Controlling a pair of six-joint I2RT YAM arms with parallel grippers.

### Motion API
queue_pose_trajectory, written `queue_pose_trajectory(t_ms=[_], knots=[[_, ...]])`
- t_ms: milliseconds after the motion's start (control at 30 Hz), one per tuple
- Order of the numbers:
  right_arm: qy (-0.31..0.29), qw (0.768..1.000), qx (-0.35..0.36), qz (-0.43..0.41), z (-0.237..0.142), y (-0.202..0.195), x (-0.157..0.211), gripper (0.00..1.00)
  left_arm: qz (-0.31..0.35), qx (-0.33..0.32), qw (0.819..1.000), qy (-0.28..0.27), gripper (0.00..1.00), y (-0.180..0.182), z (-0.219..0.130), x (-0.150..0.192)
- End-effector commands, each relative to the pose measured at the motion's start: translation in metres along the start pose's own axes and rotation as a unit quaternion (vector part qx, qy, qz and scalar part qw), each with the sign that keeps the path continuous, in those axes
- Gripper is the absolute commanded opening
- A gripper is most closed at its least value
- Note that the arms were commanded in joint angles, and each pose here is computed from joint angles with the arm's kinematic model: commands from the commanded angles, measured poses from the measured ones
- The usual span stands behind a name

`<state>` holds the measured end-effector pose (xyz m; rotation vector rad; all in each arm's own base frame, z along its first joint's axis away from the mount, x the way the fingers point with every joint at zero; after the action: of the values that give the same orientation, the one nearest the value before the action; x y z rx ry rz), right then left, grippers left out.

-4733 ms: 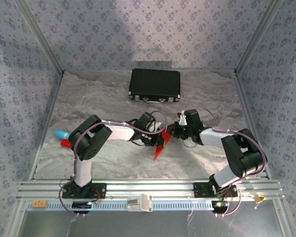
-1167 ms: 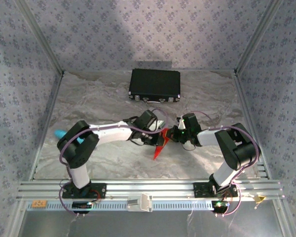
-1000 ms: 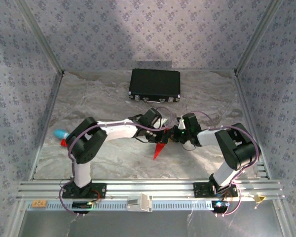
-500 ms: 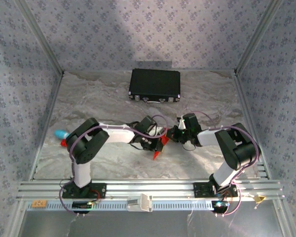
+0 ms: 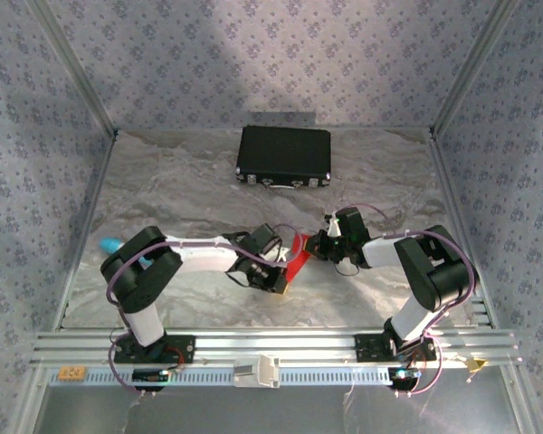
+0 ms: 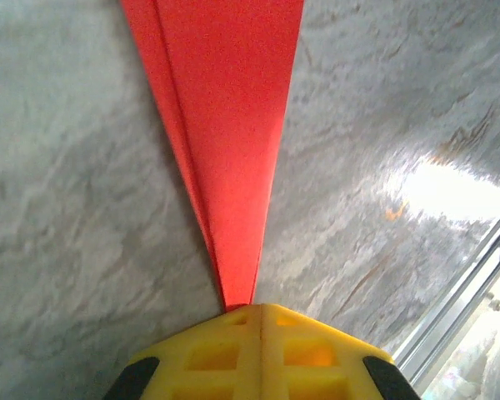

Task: Fold a paper plane with a square sheet of paper (pick it up from the middle)
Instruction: Fold the wing for the fifth time at the center of the table.

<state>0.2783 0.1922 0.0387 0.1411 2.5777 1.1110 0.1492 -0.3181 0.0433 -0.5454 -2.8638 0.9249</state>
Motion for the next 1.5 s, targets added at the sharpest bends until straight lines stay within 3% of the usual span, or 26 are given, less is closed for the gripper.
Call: queue_pose_trajectory(t_ms=[0,200,467,833,1467], knots=[[0.019,0.996,0.081,0.033,-0.001,-0.041,0.017,0.02,0.012,-0.024,1.000,-0.005,0.01,0.002,-0.012,0.013],[0.023,0.999,0.042,0.002,0.001,-0.024,0.009,0.03,0.015,-0.008,0.996,-0.088,0.00,-0.005,-0.038,-0.006],[0.030,0.997,-0.002,-0.065,-0.004,0.011,0.001,0.04,-0.068,0.043,0.986,-0.147,0.00,0.012,-0.058,-0.050],[-0.026,0.998,0.052,-0.035,-0.042,0.001,0.018,0.12,-0.082,0.099,0.985,-0.117,0.16,0.001,-0.038,-0.085],[-0.002,0.999,0.040,-0.017,-0.042,0.002,0.044,0.17,-0.105,0.124,0.985,-0.064,0.18,0.004,-0.012,-0.083]])
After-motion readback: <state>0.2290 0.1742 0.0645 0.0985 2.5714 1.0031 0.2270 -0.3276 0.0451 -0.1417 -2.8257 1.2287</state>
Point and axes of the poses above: each hand's point on the last joint's axis, 136 mm out from that joint toward the fingers, its own z axis out along the fingers, its own y axis along the line the jaws close on, x = y × z, the point moved 3 cm from there along -z, back along the fingers, and after that the axes turned 5 degrees about -z, right-handed, at the moved point
